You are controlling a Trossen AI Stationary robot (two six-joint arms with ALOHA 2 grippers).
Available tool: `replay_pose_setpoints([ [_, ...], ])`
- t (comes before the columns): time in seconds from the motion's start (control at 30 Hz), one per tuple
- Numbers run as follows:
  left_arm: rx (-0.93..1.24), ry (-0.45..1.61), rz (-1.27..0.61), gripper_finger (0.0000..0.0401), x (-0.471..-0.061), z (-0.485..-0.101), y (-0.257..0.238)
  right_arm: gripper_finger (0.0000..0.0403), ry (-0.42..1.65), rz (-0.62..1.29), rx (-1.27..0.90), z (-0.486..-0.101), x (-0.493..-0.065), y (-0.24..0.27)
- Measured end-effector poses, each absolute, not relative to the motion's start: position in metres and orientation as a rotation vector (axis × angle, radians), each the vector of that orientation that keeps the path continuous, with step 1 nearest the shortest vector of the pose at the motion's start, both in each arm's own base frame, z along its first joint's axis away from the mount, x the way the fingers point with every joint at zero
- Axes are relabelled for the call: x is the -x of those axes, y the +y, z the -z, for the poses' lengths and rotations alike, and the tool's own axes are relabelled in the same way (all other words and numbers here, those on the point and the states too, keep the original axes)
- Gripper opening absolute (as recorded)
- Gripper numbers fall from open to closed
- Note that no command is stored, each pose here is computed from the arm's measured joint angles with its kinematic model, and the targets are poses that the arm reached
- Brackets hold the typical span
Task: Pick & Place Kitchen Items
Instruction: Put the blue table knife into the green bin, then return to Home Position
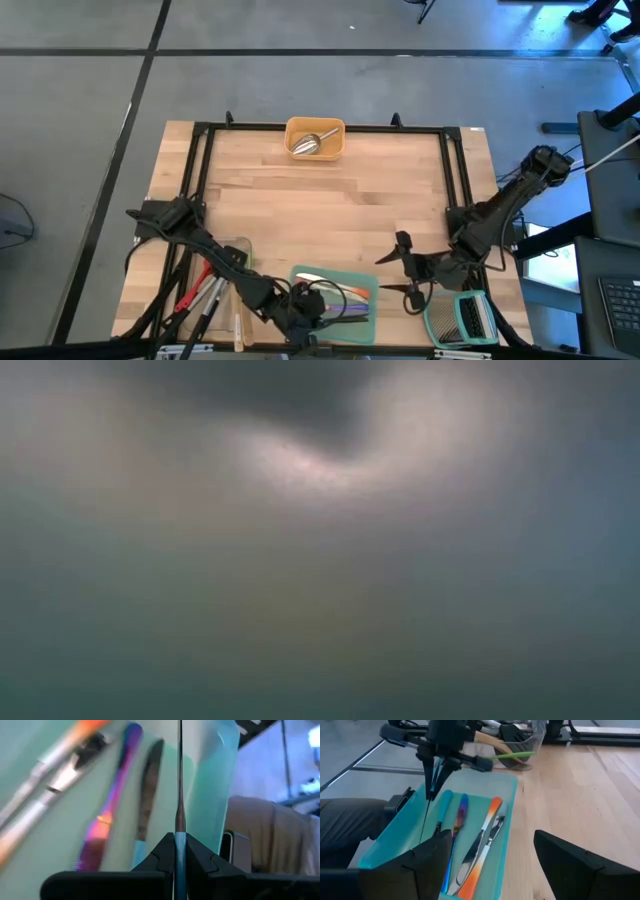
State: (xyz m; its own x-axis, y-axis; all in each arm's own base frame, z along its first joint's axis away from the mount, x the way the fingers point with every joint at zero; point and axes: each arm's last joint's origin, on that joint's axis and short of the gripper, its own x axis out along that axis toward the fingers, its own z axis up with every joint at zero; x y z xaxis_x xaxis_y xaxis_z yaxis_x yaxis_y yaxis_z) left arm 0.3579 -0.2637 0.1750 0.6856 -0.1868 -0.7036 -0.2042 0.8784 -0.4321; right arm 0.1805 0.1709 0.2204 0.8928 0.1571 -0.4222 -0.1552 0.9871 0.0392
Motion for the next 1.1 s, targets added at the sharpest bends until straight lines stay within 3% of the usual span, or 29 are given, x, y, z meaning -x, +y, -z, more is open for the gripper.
replay_pose_setpoints([
  [0.6, 0.512, 0.938, 0.098, 0.0014, -0.379, -0.130, -0.255, 0.0286, 0.453, -0.135, 0.016, -0.215, -0.181, 0.173],
  [0.87, 0.493, 0.938, 0.101, 0.0070, -0.379, -0.130, -0.256, 0.0286, 0.455, -0.138, 0.016, -0.214, -0.181, 0.173],
  [1.1, 0.466, 0.925, 0.100, 0.0084, -0.378, -0.134, -0.255, 0.0286, 0.457, -0.138, 0.018, -0.214, -0.181, 0.173],
])
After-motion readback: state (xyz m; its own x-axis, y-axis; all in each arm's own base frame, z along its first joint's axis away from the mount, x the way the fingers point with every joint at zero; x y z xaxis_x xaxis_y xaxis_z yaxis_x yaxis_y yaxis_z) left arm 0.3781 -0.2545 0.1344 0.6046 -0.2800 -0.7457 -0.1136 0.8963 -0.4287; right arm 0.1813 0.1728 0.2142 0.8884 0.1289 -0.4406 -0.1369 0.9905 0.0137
